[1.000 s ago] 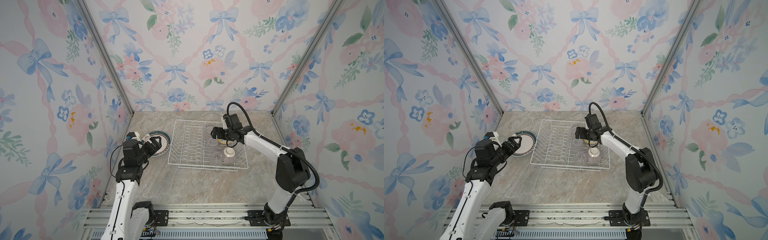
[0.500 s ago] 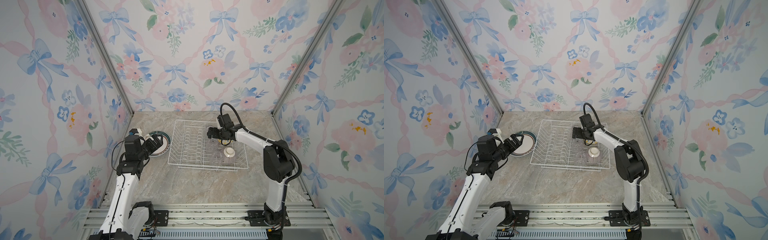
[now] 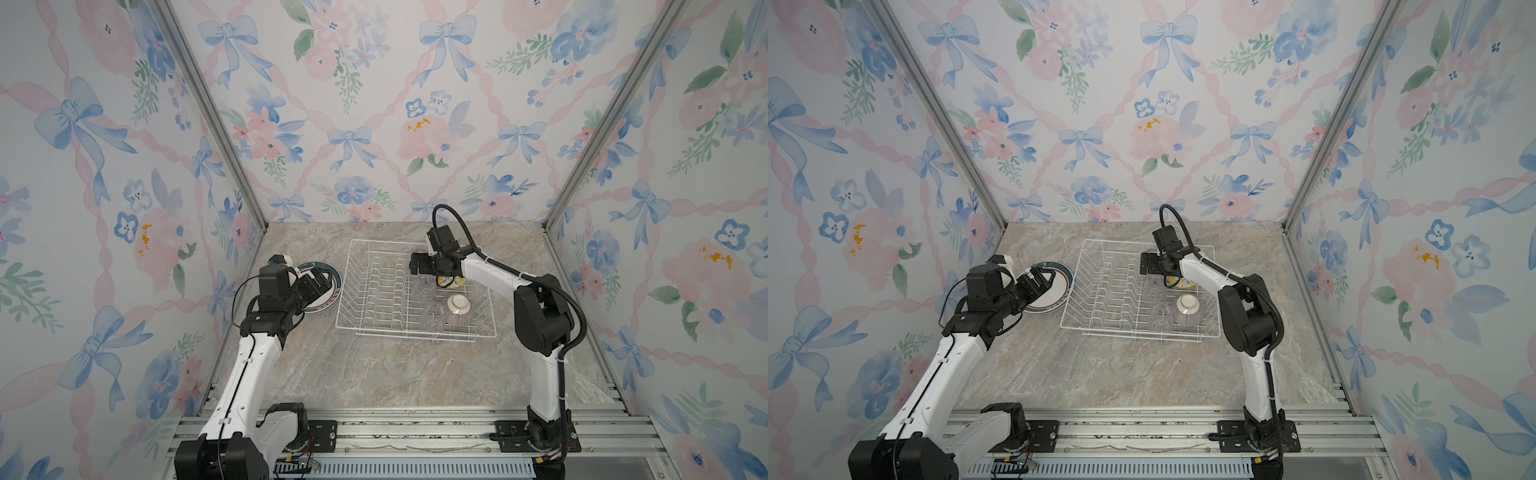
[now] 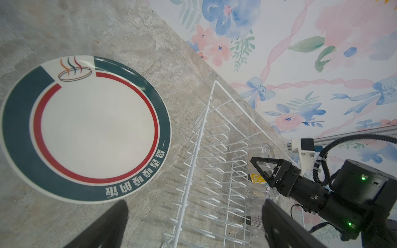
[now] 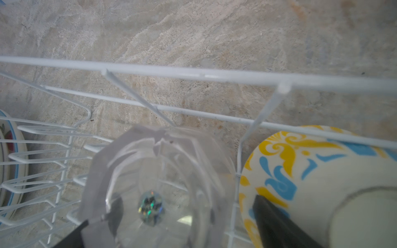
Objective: Unload the mixed dishes from the dish rack
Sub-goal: 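Lower the right gripper onto a clear octagonal glass in the rack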
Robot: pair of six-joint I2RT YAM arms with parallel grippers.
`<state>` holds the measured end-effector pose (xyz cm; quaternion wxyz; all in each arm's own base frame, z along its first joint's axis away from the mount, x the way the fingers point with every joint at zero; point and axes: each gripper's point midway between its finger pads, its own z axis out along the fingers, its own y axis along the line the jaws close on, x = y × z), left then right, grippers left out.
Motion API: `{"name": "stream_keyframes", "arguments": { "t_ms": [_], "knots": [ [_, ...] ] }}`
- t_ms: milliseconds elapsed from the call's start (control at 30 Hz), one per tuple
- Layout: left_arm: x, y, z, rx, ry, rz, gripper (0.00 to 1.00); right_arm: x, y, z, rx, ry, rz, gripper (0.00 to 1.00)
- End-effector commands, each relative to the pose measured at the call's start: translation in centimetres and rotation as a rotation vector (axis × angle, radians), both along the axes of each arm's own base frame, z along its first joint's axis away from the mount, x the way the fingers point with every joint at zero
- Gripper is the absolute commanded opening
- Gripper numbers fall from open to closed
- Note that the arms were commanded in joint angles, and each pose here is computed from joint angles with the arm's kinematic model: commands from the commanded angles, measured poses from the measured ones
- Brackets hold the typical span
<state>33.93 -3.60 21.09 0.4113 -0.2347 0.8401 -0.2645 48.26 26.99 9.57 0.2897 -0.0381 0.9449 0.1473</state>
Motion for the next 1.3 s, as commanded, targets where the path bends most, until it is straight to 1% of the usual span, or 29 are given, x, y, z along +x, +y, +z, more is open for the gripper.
{"name": "stream_keyframes", "arguments": {
  "t_ms": [0,200,333,533,700,800,833,900,1000,1100,1200,1267],
  "knots": [
    [0.7,0.0,0.9,0.04,-0.023,-0.009,0.98,0.6,0.3,0.0,-0.061,-0.02,0.015,0.96],
    [1.2,-0.1,0.0,0.056,0.003,-0.016,0.98,1.0,0.4,-0.4,-0.118,-0.034,0.027,0.93],
    [1.5,-0.2,-0.6,0.062,0.023,-0.019,0.98,1.2,1.0,-0.7,-0.134,-0.041,0.052,0.92],
    [2.2,-0.4,-1.1,0.077,0.04,-0.03,0.98,1.6,1.4,-0.8,-0.127,-0.044,0.057,0.82],
    [2.5,-0.6,-1.9,0.09,0.055,-0.046,0.98,1.8,1.3,-0.1,-0.129,-0.063,0.054,0.74],
    [2.7,-0.7,-2.6,0.092,0.064,-0.049,0.98,1.8,1.3,0.2,-0.122,-0.071,0.051,0.65],
    [2.8,-0.7,-2.7,0.09,0.065,-0.05,0.98,1.9,1.3,0.3,-0.118,-0.076,0.049,0.65],
    [2.9,-0.9,-2.8,0.084,0.068,-0.056,0.98,2.0,1.3,0.5,-0.114,-0.076,0.046,0.66],
    [3.1,-0.8,-2.7,0.083,0.058,-0.047,0.98,2.1,1.2,0.6,-0.106,-0.067,0.046,0.7],
    [3.0,-0.6,-2.6,0.09,0.043,-0.037,0.98,2.2,1.0,0.5,-0.116,-0.061,0.041,0.75],
    [2.9,-0.5,-2.4,0.094,0.033,-0.038,0.98,2.1,0.9,0.4,-0.112,-0.054,0.036,0.78],
    [2.9,-0.5,-2.3,0.094,0.027,-0.038,0.98,2.0,1.1,0.5,-0.107,-0.056,0.037,0.82]
  ]
}}
